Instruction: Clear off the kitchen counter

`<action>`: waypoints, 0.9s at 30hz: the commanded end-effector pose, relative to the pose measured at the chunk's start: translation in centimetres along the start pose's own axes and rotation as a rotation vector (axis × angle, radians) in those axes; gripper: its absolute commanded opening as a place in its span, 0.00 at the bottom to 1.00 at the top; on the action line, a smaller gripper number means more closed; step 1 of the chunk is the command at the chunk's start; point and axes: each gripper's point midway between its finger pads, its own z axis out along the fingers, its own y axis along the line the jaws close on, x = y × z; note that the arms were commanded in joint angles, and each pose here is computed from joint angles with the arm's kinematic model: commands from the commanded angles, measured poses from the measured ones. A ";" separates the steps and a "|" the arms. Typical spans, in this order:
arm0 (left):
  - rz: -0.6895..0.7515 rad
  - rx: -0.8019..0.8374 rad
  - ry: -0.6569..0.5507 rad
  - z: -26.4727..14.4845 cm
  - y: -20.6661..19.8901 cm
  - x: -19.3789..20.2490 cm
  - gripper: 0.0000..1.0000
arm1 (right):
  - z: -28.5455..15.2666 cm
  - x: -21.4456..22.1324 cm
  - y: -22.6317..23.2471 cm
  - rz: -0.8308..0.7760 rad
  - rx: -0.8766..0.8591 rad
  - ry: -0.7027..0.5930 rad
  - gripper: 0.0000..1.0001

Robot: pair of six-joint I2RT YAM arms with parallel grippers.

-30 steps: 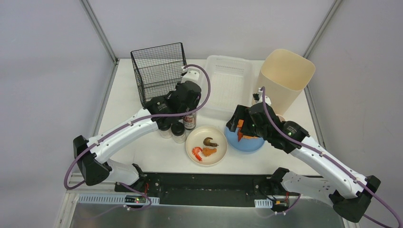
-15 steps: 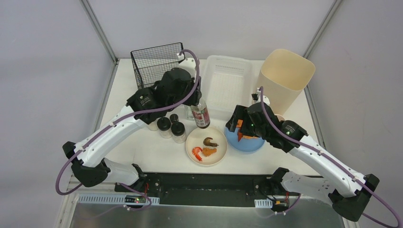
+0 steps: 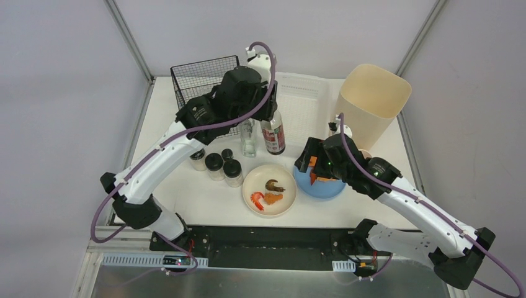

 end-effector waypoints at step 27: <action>-0.078 -0.187 -0.536 3.3 8.1 -19.9 0.00 | 0.2 0.5 0.4 0.018 -0.055 -0.008 0.91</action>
